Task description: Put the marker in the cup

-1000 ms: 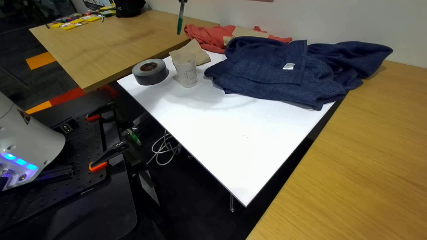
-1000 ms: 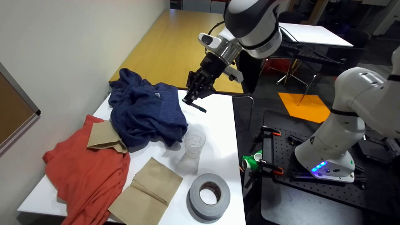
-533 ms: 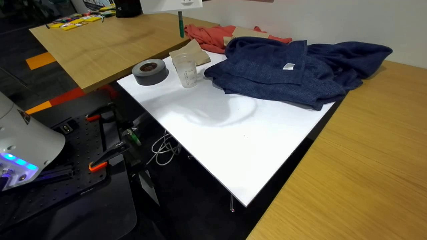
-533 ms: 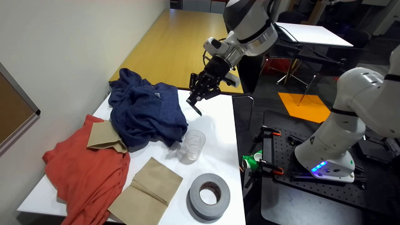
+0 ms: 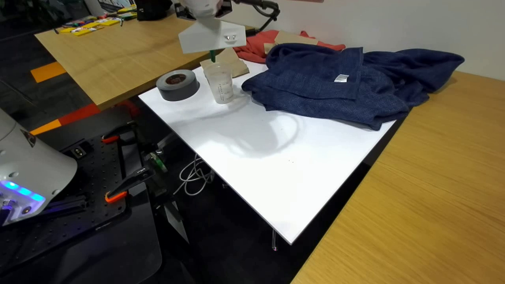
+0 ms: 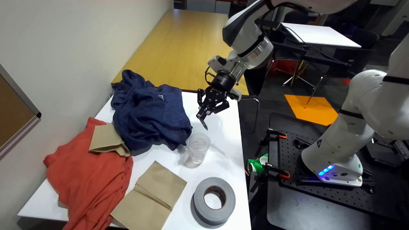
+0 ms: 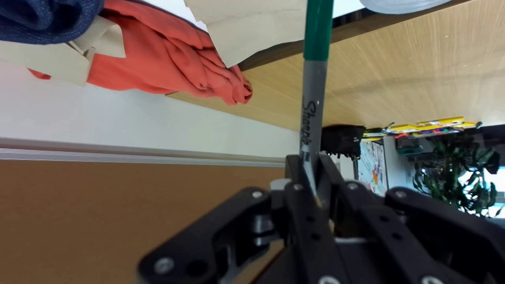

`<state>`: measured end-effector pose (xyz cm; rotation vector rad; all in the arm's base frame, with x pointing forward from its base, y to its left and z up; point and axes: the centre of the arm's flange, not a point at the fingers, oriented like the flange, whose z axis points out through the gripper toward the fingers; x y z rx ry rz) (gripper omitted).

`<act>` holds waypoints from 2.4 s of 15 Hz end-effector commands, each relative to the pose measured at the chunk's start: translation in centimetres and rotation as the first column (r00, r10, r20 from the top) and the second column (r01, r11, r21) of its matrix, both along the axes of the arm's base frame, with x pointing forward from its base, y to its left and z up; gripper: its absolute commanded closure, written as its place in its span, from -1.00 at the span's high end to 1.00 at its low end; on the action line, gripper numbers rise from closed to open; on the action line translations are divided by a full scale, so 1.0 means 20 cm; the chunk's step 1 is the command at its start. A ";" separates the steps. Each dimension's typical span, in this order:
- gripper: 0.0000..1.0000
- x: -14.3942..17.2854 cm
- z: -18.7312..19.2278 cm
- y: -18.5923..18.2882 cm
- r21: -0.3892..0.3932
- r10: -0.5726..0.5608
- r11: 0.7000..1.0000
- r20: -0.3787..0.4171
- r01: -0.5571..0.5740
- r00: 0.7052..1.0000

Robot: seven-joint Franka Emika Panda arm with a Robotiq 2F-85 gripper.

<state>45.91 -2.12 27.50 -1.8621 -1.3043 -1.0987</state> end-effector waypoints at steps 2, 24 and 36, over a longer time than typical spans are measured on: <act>-0.94 0.06 -0.07 0.01 0.097 0.051 0.994 0.082 -0.059 0.995; -0.94 0.11 -0.48 0.03 0.137 0.050 0.990 -0.036 -0.044 0.998; 0.66 0.13 -0.43 0.09 -0.023 -0.001 1.000 -0.093 -0.001 0.996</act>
